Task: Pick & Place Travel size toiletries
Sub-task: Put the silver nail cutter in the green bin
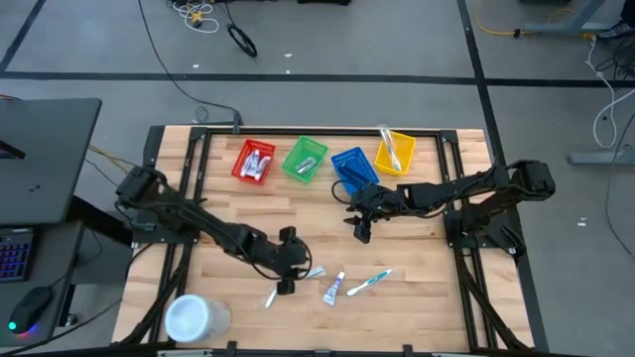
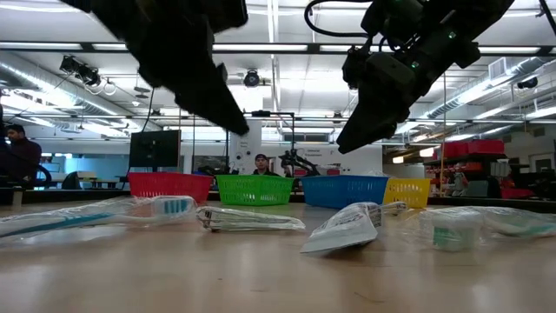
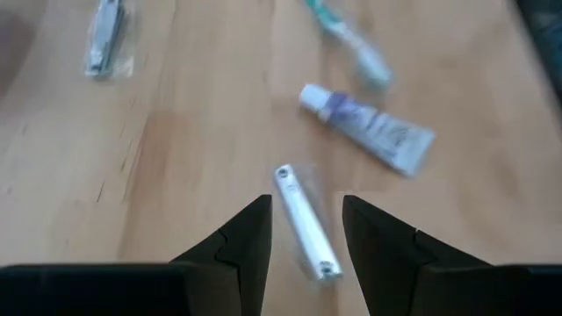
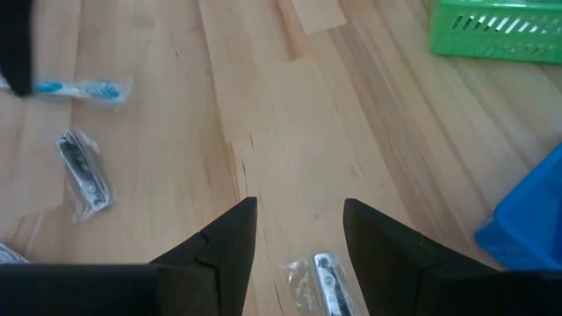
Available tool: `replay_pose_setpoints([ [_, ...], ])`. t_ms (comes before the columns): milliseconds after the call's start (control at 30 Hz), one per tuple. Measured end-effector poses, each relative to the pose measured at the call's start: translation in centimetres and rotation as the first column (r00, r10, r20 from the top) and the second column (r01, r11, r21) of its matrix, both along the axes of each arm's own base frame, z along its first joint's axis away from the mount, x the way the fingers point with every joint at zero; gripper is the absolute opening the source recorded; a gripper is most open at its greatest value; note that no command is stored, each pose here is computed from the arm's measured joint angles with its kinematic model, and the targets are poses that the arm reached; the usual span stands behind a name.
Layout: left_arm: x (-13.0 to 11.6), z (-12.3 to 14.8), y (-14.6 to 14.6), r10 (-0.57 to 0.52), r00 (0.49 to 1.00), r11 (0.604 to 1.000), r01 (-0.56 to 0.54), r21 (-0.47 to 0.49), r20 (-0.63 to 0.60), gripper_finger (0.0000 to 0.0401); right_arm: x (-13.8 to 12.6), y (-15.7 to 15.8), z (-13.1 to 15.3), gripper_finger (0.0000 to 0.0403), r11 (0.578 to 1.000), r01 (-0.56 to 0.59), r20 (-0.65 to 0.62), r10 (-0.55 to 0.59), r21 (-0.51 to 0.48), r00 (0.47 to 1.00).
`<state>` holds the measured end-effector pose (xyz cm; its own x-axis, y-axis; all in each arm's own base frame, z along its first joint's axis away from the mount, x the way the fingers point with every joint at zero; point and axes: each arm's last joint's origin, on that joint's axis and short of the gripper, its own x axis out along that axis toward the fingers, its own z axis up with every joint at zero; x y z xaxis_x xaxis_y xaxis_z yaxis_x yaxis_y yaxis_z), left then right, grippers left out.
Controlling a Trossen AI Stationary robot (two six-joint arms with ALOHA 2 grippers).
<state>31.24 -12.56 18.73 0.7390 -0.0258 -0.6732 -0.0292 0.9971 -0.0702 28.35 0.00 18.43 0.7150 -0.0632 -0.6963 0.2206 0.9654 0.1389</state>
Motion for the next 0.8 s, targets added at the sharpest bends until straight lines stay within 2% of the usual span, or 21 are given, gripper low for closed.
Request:
replay_pose_setpoints([
  [100,0.3,-1.2,-0.2,0.029,0.999,0.999,-0.028,0.027,-0.016,0.0149,0.0,0.0,0.0,0.0180,1.000,0.000,0.000,0.000,0.000,1.000],
  [267,1.0,-2.8,-0.7,0.017,0.999,1.000,-0.017,-0.022,-0.031,0.0149,0.0,0.0,0.0,0.0180,1.000,0.000,0.000,0.000,0.000,1.000],
  [433,1.3,-4.7,-1.3,0.008,0.998,1.000,-0.010,-0.027,-0.067,0.0149,0.0,0.0,0.0,0.0180,1.000,-0.003,0.002,0.003,-0.003,1.000],
  [567,1.5,-5.2,-1.7,0.003,0.998,0.998,-0.008,-0.066,-0.067,0.0149,0.0,0.0,0.0,0.0180,1.000,-0.003,0.001,0.003,-0.003,1.000],
  [800,1.7,-7.2,-1.9,0.015,0.994,0.998,-0.022,-0.064,-0.107,0.0149,0.0,0.0,0.0,0.0180,1.000,-0.003,0.003,0.003,-0.003,1.000],
])
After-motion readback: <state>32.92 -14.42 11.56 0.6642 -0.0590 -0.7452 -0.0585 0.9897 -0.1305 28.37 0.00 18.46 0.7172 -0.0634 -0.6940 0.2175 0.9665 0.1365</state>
